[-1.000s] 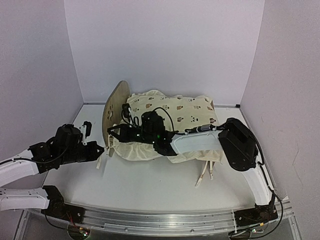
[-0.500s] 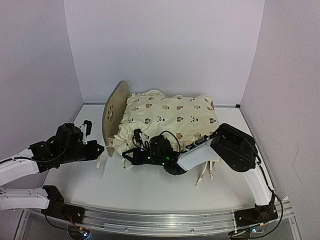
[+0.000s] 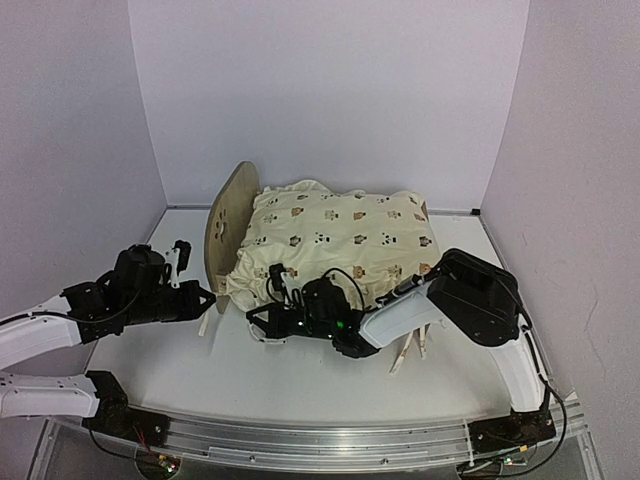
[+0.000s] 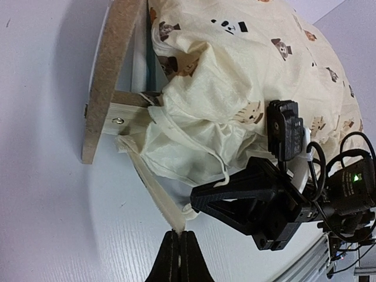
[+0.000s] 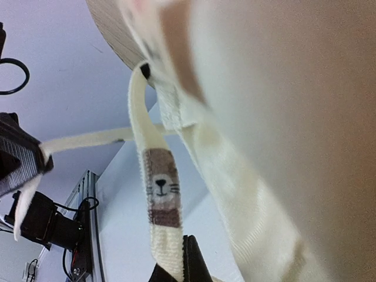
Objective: Set up the pet bed
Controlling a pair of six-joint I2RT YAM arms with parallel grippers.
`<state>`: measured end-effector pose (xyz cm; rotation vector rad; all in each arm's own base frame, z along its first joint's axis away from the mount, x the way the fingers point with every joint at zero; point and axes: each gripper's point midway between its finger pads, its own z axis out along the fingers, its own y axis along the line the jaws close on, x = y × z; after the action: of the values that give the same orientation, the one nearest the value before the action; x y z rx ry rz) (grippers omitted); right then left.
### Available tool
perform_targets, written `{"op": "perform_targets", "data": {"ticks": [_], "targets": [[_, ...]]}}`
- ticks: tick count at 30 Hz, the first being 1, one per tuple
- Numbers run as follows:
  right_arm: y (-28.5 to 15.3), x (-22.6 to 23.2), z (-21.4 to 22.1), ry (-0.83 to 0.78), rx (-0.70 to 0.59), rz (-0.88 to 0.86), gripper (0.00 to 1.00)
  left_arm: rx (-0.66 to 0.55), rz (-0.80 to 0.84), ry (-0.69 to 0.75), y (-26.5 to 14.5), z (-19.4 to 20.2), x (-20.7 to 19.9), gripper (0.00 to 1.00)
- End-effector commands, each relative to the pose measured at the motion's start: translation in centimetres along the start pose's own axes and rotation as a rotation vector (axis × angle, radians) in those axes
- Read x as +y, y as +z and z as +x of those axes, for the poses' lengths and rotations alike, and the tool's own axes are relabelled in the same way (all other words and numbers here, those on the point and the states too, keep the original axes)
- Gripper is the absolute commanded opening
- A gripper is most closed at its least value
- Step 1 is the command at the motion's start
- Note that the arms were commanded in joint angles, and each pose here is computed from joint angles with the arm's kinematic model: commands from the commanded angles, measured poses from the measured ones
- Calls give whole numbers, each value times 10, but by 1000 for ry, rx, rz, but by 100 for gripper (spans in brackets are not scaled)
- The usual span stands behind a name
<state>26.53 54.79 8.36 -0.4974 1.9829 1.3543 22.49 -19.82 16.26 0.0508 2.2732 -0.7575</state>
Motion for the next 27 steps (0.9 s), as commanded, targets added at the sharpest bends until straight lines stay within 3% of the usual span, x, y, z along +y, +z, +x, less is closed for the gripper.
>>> {"op": "perform_targets", "data": {"ticks": [1, 13, 20, 23, 27], "targets": [[21, 45, -27, -13, -37, -121, 0, -23, 120, 13, -5, -15, -30, 0], [39, 48, 7, -48, 21, -111, 0, 42, 201, 0, 14, -14, -53, 0], [38, 38, 6, -30, -46, -100, 0, 78, 241, -16, 15, -2, -55, 1], [33, 32, 0, -24, -102, -83, 0, 84, 227, -19, 13, 3, -49, 7], [31, 27, -9, -7, -176, -83, 0, 91, 194, -16, 13, 10, -39, 23]]}}
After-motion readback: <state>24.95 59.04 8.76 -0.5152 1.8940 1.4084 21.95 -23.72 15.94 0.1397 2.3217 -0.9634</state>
